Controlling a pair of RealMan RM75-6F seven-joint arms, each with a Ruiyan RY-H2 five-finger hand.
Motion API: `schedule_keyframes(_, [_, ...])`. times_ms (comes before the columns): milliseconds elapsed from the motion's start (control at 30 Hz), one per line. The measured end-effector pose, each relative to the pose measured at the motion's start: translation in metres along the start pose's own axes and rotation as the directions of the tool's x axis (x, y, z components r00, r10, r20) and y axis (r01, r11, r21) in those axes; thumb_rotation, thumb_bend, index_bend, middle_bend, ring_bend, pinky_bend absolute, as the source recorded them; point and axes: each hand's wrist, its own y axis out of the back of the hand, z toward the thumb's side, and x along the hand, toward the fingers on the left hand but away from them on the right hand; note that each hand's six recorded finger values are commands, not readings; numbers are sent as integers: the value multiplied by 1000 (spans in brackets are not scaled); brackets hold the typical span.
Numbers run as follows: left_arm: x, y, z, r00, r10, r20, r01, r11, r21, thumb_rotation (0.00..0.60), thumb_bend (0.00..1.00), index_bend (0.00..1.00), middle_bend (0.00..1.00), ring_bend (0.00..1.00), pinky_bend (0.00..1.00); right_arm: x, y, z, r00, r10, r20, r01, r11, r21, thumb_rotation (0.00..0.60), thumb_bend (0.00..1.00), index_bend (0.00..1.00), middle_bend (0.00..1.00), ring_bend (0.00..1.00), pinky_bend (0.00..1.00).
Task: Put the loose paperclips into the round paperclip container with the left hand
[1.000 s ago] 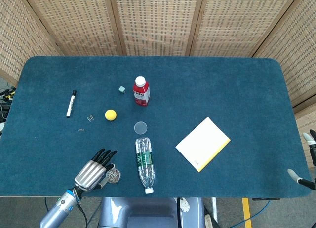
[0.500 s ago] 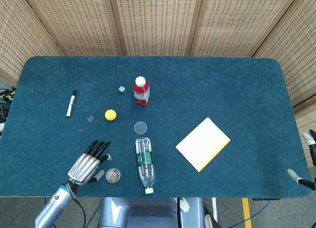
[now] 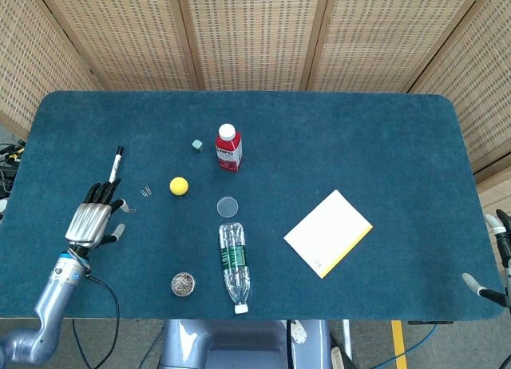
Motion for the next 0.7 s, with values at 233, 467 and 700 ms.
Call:
schedule_keyframes(233, [27, -17, -22, 996, -30, -81, 28, 999, -26, 600, 373, 464, 0, 0, 0, -1, -2, -1, 1000, 6, 6, -6, 1000, 5, 600, 0, 0, 0, 0, 0])
schedule_keyframes(467, [49, -30, -24, 990, -59, -125, 50, 996, -68, 600, 373, 464, 0, 0, 0, -2, -3, -2, 1000, 12, 10, -12, 1000, 10, 600, 0, 0, 0, 0, 0])
schedule_keyframes(700, [61, -34, -21, 989, -64, -136, 54, 996, -71, 600, 373, 464, 0, 0, 0, -3, -5, -3, 1000, 16, 15, -16, 1000, 16, 600, 0, 0, 0, 0, 0])
